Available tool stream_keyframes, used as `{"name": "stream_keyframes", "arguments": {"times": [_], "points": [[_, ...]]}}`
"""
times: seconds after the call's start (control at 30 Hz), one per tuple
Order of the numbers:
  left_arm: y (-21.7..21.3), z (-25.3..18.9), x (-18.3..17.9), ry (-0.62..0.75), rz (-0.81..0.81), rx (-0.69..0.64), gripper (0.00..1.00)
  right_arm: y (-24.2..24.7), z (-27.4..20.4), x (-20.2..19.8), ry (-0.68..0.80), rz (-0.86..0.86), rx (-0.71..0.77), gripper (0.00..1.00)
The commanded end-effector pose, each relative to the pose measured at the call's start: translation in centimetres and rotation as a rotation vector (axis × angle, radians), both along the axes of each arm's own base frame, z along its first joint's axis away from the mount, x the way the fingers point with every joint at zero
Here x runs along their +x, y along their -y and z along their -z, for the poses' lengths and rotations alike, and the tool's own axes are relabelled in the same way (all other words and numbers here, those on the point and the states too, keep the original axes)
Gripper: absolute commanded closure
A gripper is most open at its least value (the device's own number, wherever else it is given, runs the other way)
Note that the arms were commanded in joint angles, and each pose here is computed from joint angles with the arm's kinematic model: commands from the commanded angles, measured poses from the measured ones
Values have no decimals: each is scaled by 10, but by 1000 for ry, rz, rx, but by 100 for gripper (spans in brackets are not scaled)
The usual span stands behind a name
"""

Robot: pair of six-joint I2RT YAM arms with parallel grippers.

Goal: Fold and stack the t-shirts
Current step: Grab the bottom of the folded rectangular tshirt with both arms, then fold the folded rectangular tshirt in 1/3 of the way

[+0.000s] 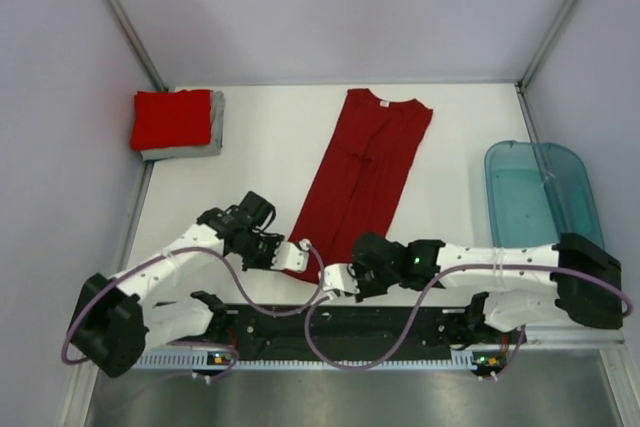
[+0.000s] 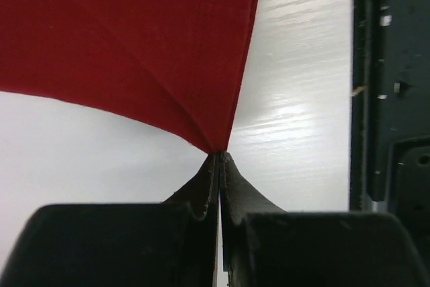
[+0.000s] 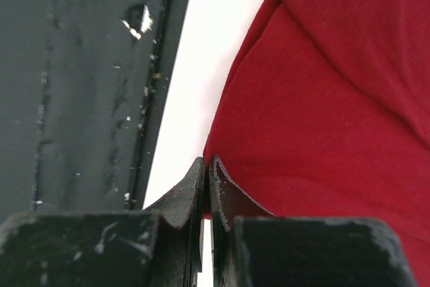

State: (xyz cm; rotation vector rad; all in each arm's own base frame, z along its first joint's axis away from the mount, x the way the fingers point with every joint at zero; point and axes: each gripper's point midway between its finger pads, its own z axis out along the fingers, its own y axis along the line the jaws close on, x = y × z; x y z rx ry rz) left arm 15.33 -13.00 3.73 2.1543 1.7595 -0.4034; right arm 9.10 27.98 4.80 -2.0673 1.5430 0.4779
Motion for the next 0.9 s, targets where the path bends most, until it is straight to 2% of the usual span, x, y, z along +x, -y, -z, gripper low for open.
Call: {"name": "stream_keyframes", "arguments": {"times": [0.0,0.17,0.3,0.43,0.6,0.73,0.87], "points": [[0,-35,-41,-113,3,-42,100,-9,-43,-20,-49,-34,79,100],[14,-58,-43,-121,-20,-115,100,-4,-71,-24,-38,-32,148,100],[36,-82,-5,-33,-120,-177,100,4,-90,0,11,56,206,100],[57,-108,46,73,-232,-216,100,18,-104,47,69,192,254,100],[77,-127,127,226,-402,-200,100,41,-113,129,195,389,298,100],[92,-113,168,181,-481,-107,100,54,-119,182,258,484,356,100],[103,-98,213,178,-565,-83,100,67,-99,218,275,522,311,100]]}}
